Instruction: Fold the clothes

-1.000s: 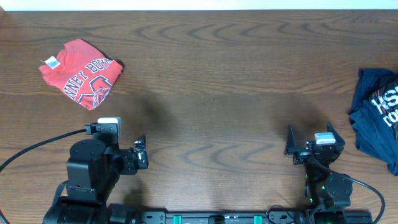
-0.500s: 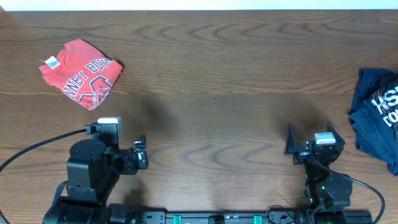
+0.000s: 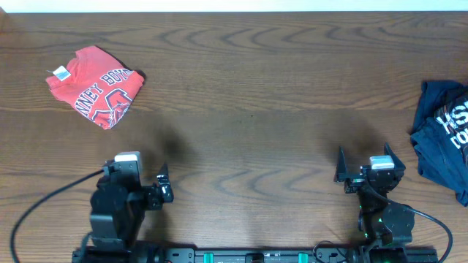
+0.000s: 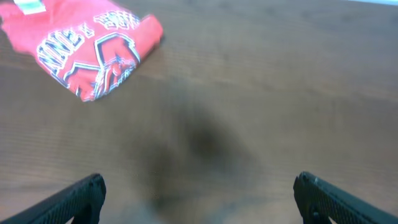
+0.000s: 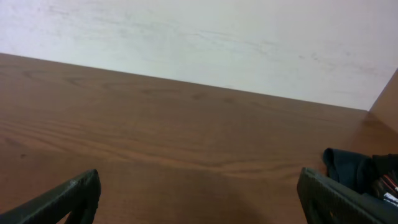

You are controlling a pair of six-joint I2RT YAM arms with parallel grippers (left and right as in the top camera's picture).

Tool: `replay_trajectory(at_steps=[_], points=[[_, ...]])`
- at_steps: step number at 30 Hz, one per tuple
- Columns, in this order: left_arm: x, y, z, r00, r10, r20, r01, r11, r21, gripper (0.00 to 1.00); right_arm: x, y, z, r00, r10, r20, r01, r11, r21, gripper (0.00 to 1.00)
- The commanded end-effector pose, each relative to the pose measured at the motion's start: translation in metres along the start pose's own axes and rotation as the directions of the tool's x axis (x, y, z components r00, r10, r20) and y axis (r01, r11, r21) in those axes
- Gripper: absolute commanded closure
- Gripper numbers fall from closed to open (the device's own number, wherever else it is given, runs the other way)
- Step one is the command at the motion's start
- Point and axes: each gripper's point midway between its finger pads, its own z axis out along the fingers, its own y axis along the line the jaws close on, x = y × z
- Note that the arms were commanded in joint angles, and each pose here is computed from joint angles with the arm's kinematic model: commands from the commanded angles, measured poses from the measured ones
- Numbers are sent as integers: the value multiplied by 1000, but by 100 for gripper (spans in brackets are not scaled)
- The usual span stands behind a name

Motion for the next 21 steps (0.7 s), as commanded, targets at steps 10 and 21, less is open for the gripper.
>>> replay_trajectory(at_steps=[10,21], points=[[-13,17,33,918,-27,396,37,999,-17,2,0,0,0,1000,-10,1,10,1000,-3,1],[2,25,48,920,-31,390,51,998,-39,2,0,0,0,1000,-10,1,10,1000,-3,1]])
